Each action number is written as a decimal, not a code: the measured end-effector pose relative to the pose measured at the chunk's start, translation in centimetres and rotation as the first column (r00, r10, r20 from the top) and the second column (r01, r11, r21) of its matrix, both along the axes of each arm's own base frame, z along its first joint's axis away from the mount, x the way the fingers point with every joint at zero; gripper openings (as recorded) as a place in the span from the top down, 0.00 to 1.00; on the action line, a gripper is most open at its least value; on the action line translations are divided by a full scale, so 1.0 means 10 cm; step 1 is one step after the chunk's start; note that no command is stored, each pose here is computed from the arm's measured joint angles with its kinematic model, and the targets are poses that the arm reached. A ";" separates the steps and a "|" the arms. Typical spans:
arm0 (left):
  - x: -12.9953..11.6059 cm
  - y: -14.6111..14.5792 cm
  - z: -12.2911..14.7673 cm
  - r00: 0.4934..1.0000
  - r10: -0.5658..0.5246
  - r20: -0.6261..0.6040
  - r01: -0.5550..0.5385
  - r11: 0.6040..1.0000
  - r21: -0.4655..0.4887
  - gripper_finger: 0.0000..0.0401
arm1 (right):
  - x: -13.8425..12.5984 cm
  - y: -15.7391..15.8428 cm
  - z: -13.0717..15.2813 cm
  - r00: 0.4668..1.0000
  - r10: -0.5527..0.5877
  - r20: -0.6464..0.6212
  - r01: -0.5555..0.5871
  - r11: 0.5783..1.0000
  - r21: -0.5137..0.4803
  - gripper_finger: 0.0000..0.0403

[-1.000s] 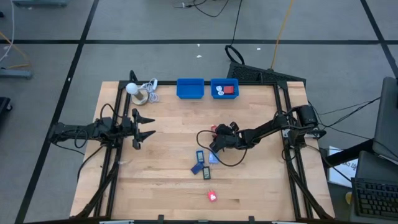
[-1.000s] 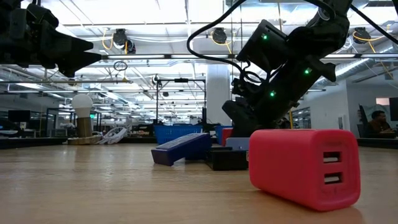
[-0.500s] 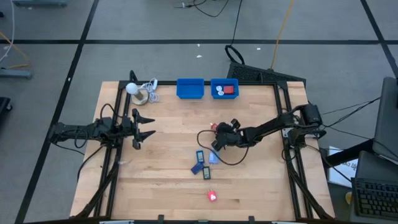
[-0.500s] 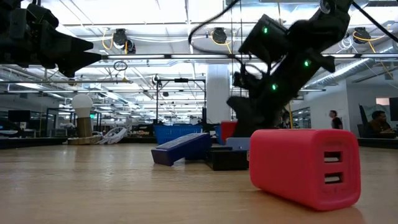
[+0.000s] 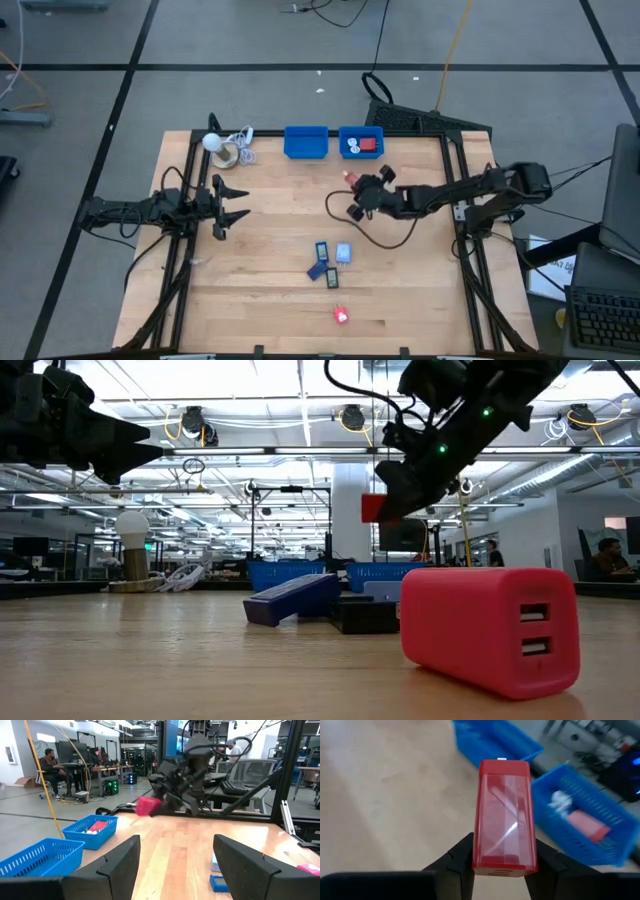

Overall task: Pick & Place Office items
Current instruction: Put the red charger adapter into the right blue bin

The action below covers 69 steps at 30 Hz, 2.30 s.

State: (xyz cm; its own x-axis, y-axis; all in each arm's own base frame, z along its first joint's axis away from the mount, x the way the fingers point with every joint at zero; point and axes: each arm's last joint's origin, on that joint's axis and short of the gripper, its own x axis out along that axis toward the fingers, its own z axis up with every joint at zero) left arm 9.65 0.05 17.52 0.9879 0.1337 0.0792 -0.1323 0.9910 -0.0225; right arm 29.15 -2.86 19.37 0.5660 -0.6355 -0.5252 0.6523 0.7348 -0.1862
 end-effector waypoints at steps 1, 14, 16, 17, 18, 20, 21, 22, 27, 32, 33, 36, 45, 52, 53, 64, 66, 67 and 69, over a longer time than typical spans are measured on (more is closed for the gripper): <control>0.00 0.00 0.00 1.000 0.000 0.000 0.000 1.000 0.000 0.36 | -0.01 -0.05 0.02 1.000 -0.006 -0.007 0.006 1.000 -0.017 0.70; 0.00 0.00 0.00 1.000 0.000 0.000 0.000 1.000 0.000 0.36 | -0.24 -0.87 0.06 0.980 -0.163 -0.118 0.153 0.984 -0.092 0.71; 0.00 0.00 0.00 1.000 0.000 0.000 0.000 1.000 0.000 0.36 | -0.29 -1.02 0.06 0.980 -0.172 -0.100 0.167 0.984 -0.058 0.71; 0.00 0.00 0.00 1.000 0.000 0.000 0.000 1.000 0.000 0.36 | -0.32 -1.09 0.07 0.982 -0.172 -0.082 0.169 0.985 -0.040 0.71; 0.00 0.00 0.00 1.000 0.000 0.000 0.000 1.000 0.000 0.36 | -0.34 -1.16 0.07 0.983 -0.172 -0.062 0.171 0.985 -0.022 0.71; 0.00 0.00 0.00 1.000 0.000 0.000 0.000 1.000 0.000 0.36 | -0.40 -1.29 0.09 0.986 -0.168 -0.021 0.168 0.986 0.016 0.71; 0.00 0.00 0.00 1.000 0.000 0.000 0.000 1.000 0.000 0.36 | -0.42 -1.35 0.09 0.986 -0.167 0.005 0.167 0.985 0.037 0.71; 0.00 0.00 0.00 1.000 0.000 0.000 0.000 1.000 0.000 0.36 | -0.45 -1.41 0.10 0.987 -0.159 0.036 0.157 0.986 0.064 0.71; 0.00 0.00 0.00 1.000 0.000 0.000 0.000 1.000 0.000 0.36 | -0.57 -1.65 0.11 0.974 -0.163 0.159 0.135 0.976 0.173 0.71; 0.00 0.00 0.00 1.000 0.000 -0.001 0.000 1.000 0.000 0.36 | -0.59 -1.78 -0.01 0.969 -0.175 0.175 0.132 0.964 0.232 0.71; 0.00 0.00 0.00 1.000 0.000 0.000 0.000 1.000 0.000 0.36 | -0.59 -1.79 -0.04 0.970 -0.174 0.167 0.133 0.963 0.233 0.71; 0.00 0.00 0.00 1.000 0.000 0.000 0.000 1.000 0.000 0.36 | -0.56 -1.84 -0.13 0.971 -0.179 0.158 0.138 0.962 0.237 0.71; 0.00 0.00 0.00 1.000 0.000 0.000 0.000 1.000 0.000 0.36 | -0.46 -1.93 -0.34 0.968 -0.173 0.182 0.132 0.967 0.217 0.71; 0.00 0.00 0.00 1.000 0.000 0.000 0.000 1.000 0.000 0.36 | -0.44 -1.95 -0.47 0.978 -0.158 0.139 0.126 0.968 0.217 0.71; 0.00 0.00 0.00 1.000 0.000 0.000 0.000 1.000 0.000 0.36 | -0.43 -1.95 -0.48 0.977 -0.160 0.144 0.126 0.968 0.217 0.71; 0.00 0.00 0.00 1.000 0.000 0.000 0.000 1.000 0.000 0.36 | -0.43 -1.95 -0.47 0.976 -0.162 0.147 0.127 0.968 0.217 0.71; 0.00 0.00 0.00 1.000 0.000 0.000 0.000 1.000 0.000 0.36 | -0.43 -1.95 -0.47 0.976 -0.163 0.146 0.129 0.968 0.217 0.71; 0.00 0.00 0.00 1.000 0.000 0.000 0.000 1.000 0.000 0.36 | -0.43 -1.95 -0.47 0.976 -0.164 0.146 0.130 0.968 0.216 0.71; 0.00 0.00 0.00 1.000 0.000 0.000 0.000 1.000 0.000 0.36 | -0.43 -1.95 -0.47 0.976 -0.165 0.145 0.131 0.968 0.216 0.71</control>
State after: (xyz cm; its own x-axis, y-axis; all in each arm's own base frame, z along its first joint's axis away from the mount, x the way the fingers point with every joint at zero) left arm 9.65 0.05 17.52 0.9879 0.1336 0.0792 -0.1323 0.9910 -0.0221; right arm 24.85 -22.41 14.62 0.5613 -0.6076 -0.5620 0.7656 0.6391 0.0737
